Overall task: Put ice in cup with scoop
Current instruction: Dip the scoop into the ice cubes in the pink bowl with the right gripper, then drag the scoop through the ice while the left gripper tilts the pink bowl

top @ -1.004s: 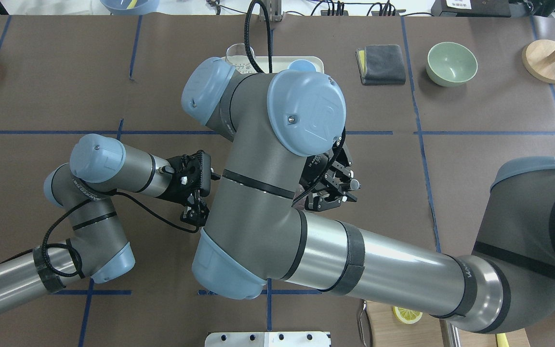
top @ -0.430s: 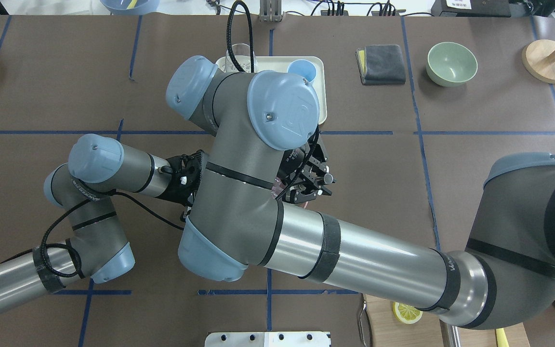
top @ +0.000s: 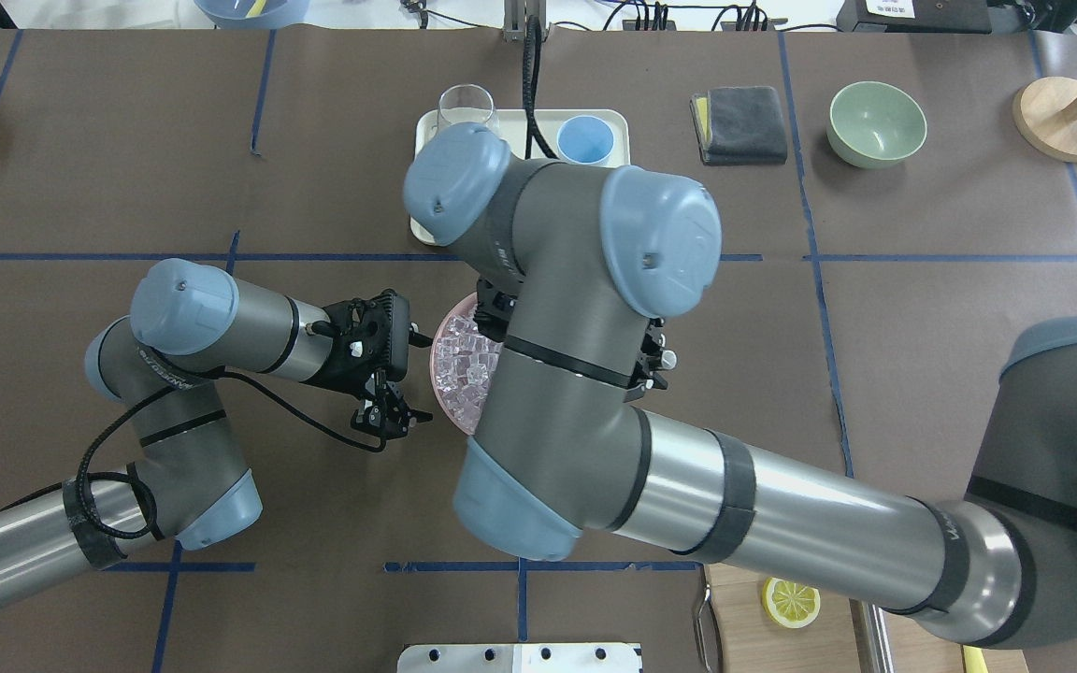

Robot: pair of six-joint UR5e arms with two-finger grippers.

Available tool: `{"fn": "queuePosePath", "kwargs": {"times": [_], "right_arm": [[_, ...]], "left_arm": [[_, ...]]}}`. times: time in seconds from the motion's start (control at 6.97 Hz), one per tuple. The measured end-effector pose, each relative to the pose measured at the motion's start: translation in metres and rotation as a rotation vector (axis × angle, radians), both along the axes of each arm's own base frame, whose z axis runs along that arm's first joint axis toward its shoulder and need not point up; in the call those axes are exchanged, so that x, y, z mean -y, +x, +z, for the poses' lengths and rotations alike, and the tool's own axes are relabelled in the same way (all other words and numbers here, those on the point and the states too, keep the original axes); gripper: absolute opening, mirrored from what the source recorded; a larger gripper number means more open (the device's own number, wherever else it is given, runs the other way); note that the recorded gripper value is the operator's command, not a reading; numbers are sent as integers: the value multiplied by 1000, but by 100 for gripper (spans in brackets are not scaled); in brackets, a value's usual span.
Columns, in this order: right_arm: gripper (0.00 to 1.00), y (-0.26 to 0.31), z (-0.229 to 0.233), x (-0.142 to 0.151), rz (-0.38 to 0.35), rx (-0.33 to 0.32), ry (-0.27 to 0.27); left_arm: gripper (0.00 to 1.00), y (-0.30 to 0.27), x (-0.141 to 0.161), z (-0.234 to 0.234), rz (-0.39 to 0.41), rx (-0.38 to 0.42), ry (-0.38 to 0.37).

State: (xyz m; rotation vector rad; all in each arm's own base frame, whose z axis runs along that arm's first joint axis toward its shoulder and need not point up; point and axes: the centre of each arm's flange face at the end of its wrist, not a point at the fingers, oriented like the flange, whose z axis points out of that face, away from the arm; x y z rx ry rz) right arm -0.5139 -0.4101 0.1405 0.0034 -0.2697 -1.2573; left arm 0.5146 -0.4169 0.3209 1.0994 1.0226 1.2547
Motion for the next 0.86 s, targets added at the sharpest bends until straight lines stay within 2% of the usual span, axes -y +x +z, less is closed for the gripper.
{"fn": "queuePosePath", "kwargs": {"times": [0.43,0.86], "right_arm": [[0,15,31,-8,4,85,2],[0,10,40,-8,8,167,-2]], "left_arm": [[100,-3,2,-3,0,-4,0],[100,-9,4,-3,38,-9,-11]]}}
